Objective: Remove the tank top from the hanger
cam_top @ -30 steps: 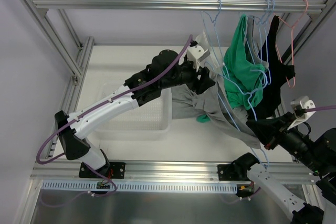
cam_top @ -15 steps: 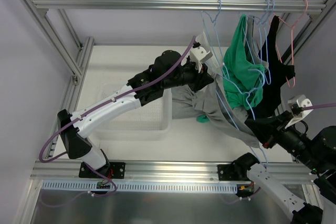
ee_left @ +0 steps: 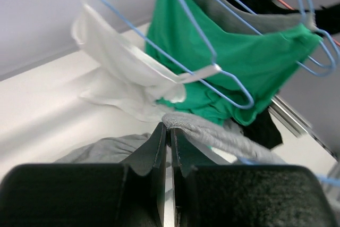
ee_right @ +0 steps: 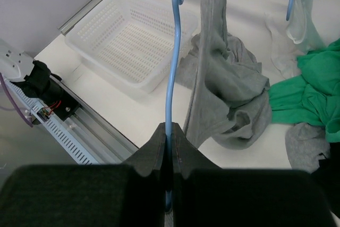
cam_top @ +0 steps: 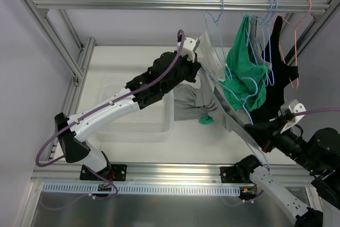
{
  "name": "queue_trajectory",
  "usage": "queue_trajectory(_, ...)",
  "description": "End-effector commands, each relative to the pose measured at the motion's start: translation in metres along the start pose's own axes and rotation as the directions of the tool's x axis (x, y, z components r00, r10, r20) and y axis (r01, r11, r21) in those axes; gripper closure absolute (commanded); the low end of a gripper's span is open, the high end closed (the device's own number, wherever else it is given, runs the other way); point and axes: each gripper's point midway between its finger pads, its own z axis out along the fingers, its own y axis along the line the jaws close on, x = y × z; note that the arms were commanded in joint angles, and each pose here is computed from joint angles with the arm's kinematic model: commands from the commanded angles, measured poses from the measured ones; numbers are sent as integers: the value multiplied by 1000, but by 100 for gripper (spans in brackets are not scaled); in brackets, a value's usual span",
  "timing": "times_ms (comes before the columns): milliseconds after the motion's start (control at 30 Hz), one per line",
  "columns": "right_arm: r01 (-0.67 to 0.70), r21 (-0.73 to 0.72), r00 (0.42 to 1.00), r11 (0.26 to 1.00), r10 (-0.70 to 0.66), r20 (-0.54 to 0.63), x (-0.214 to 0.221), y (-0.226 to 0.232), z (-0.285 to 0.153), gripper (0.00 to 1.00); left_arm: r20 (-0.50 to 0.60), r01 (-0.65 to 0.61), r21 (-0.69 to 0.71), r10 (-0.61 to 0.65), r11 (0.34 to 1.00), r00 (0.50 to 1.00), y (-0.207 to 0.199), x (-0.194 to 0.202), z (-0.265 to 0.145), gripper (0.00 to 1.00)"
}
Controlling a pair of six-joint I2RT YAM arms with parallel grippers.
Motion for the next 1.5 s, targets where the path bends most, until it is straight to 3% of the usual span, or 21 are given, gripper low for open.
queue_trajectory(0, 74, -111, 996, 991, -69, 49, -3, 18, -11, 100, 174, 105, -210, -68, 972, 982, 38, -49, -25, 100)
queue_trajectory(133, 122, -187, 990, 975, -107, 88, -1, 32, -24, 100, 187, 100, -245, -54, 964, 981, 44, -57, -30, 100)
queue_trajectory(333, 207, -222, 957, 953, -150, 250, -13, 45, -51, 100, 163, 89, -189, -58, 978, 985, 33, -58, -28, 100)
queue_trajectory(567, 184, -122, 904, 975, -119, 412, -29, 30, -56, 100, 78, 83, 113, -92, 990, 993, -18, -34, -35, 100)
queue_trajectory(700, 156, -119, 880, 981, -83, 468, -42, 27, -40, 100, 43, 108, 378, -134, 919, 990, -62, -22, -55, 100)
queue_trajectory(800, 123, -110, 859, 986, -50, 510, -58, 22, -21, 100, 40, 128, 503, -171, 855, 984, -81, -13, -71, 100)
queue_trajectory(900, 85, -93, 818, 992, -16, 575, -75, 15, -1, 100, 53, 109, 649, -188, 753, 981, -103, 0, -94, 100)
queue_trajectory(933, 89, -101, 772, 991, -5, 635, -90, 17, -3, 100, 56, 96, 696, -187, 711, 981, -110, 3, -105, 100)
queue_trajectory(1000, 47, -119, 768, 992, 41, 639, -86, 11, 22, 100, 51, 89, 735, -185, 672, 981, -117, 18, -111, 100)
queue_trajectory(1033, 68, -133, 702, 989, 47, 711, -104, 15, 17, 100, 38, 91, 748, -180, 657, 983, -119, 26, -112, 100)
queue_trajectory(1067, 41, -161, 723, 986, 82, 686, -91, 11, 42, 100, 6, 102, 768, -166, 633, 986, -124, 41, -114, 100)
queue_trajectory(1100, 29, -196, 702, 980, 120, 702, -93, 13, 46, 100, 0, 105, 776, -166, 622, 986, -127, 45, -114, 100)
queue_trajectory(1133, 64, -220, 617, 973, 135, 775, -111, 19, 36, 100, -32, 121, 778, -153, 616, 988, -129, 59, -109, 100)
queue_trajectory(1200, 40, -236, 599, 971, 166, 784, -109, 13, 55, 100, -87, 151, 786, -135, 600, 987, -133, 80, -107, 100)
queue_trajectory(1233, 63, -246, 546, 967, 173, 820, -119, 16, 48, 100, -118, 169, 782, -124, 599, 985, -133, 93, -102, 100)
queue_trajectory(1333, 75, -252, 525, 965, 177, 833, -128, 18, 50, 100, -183, 205, 744, -102, 636, 978, -125, 127, -95, 100)
queue_trajectory(1467, 127, -200, 493, 972, 113, 863, -137, 20, 37, 100, -296, 247, 617, -70, 747, 953, -100, 181, -81, 100)
